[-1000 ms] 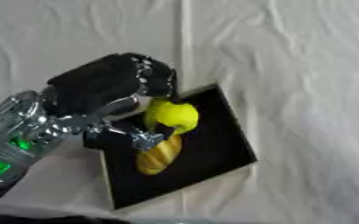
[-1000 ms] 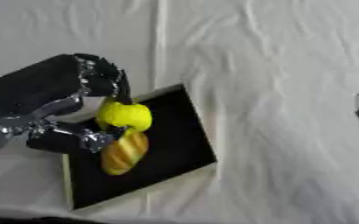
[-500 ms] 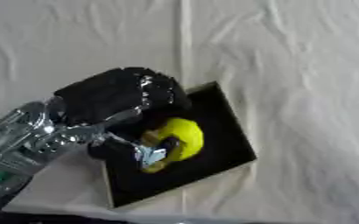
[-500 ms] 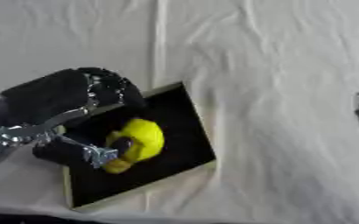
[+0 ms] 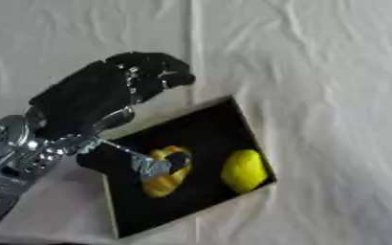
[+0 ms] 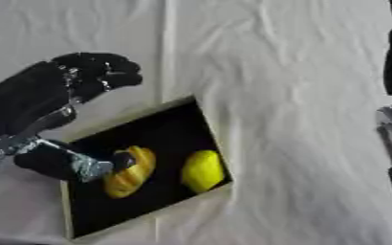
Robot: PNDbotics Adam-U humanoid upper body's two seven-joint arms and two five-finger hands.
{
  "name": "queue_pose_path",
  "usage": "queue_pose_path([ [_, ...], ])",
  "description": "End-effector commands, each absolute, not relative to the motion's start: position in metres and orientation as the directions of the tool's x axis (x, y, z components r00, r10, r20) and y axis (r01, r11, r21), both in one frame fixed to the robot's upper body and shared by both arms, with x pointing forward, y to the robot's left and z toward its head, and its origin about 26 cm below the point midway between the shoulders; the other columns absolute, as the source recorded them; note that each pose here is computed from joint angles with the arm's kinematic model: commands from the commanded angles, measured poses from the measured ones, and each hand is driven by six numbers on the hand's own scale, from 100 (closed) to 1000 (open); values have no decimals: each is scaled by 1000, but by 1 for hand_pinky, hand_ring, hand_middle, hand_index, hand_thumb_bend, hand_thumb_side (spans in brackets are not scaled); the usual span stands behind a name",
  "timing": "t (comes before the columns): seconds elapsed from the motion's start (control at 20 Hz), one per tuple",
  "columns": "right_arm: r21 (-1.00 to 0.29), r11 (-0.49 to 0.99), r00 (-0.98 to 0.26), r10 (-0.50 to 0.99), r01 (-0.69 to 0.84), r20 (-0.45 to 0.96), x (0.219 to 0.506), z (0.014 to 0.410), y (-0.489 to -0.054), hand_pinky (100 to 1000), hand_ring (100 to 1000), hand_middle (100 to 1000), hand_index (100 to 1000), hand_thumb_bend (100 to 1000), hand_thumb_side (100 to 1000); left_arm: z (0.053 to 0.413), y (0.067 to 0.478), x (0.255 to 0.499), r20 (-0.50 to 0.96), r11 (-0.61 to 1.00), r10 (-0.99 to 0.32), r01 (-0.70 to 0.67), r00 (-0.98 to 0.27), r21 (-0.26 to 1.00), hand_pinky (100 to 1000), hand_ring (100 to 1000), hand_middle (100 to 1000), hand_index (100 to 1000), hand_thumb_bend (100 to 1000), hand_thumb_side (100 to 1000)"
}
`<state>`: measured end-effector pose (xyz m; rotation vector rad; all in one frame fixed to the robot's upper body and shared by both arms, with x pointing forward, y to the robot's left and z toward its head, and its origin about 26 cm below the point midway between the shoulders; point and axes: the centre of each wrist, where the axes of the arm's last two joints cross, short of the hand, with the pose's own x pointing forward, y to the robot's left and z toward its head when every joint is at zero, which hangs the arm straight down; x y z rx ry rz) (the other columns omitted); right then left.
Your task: Pick up objects on the table and place them in the box.
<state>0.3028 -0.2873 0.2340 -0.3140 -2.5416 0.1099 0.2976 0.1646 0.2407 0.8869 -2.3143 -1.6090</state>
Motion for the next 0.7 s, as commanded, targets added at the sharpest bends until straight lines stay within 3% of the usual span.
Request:
queue_pose_path([
  [0.05,-150,965,-833,262,216,487,300,246,-290,845,796,710,839,100,710,259,185,299,-167,361,-616,-465,-769,808,814,862,800,877,363,570],
  [0.15,-149,962,-842,271,227,467,300,250,-292,845,796,712,839,100,695,269,205,302,-115,464,-655,-518,-747,719,808,843,777,857,317,512],
  [0.35,-152,954,-864,299,259,404,300,261,-297,844,795,716,839,100,678,293,253,303,28,627,-721,-635,-692,452,819,841,775,846,323,459],
  [0.6,-135,946,-890,322,293,324,299,276,-302,844,794,719,840,100,621,294,292,298,213,741,-671,-648,-710,177,842,845,771,858,338,446],
  [0.7,-127,942,-894,335,311,296,298,280,-305,844,794,721,840,100,612,295,307,295,250,749,-654,-658,-714,79,846,845,772,858,362,495],
])
